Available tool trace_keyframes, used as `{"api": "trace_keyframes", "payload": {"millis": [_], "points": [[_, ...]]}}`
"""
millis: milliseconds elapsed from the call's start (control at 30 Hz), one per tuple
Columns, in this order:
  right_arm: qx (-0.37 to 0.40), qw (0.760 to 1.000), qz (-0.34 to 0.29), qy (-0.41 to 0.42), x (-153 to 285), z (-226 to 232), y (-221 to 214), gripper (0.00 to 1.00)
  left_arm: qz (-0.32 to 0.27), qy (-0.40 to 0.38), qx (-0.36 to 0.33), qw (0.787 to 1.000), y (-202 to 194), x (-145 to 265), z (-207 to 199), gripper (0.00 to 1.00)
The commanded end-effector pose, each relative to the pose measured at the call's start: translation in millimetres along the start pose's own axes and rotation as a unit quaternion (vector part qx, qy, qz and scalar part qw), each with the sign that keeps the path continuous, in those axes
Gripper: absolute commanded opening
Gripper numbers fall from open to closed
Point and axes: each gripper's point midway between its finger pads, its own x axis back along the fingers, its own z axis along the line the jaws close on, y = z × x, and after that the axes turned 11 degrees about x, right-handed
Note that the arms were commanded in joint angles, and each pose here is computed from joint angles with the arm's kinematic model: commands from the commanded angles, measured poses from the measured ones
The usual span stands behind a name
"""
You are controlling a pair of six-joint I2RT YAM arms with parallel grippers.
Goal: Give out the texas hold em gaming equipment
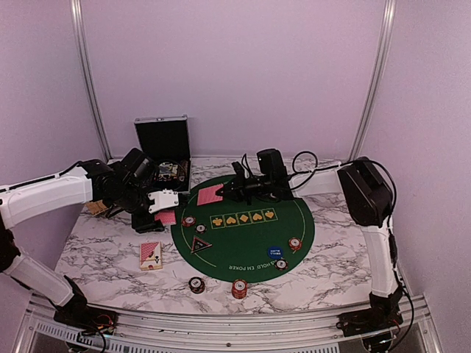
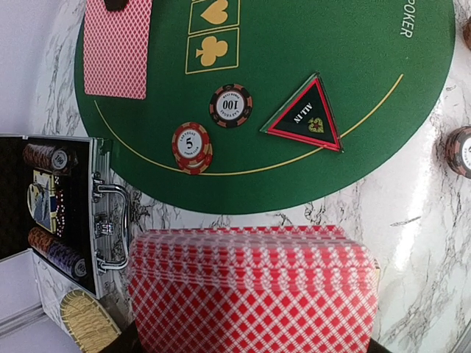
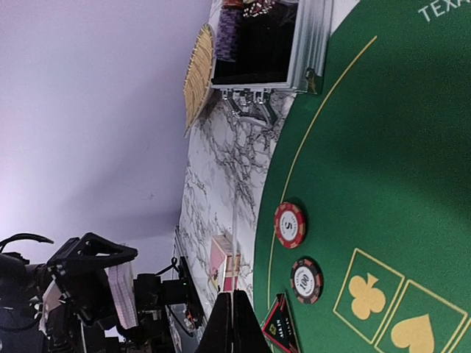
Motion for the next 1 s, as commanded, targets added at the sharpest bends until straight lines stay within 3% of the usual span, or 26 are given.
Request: {"api": "trace_keyframes", "payload": {"millis": [0, 467, 967], "points": [[-0.004, 1.0, 0.004, -0.026, -18.7, -29.0, 8.3, 0.0, -0.005, -0.007, 0.016, 1.0, 1.0, 9.7, -1.4, 0.0], [-0.029, 0.998, -0.009, -0.06, -53.8, -77.8, 17.0, 0.0, -0.002, -0.027, 0.025, 0.999, 4.4, 10.2, -5.2, 0.0], [-0.063, 0.996, 0.002, -0.069, -78.0, -81.9, -31.2, 0.0, -0.004, -0.046, 0.021, 0.999, 14.8, 11.8, -5.6, 0.0]]}}
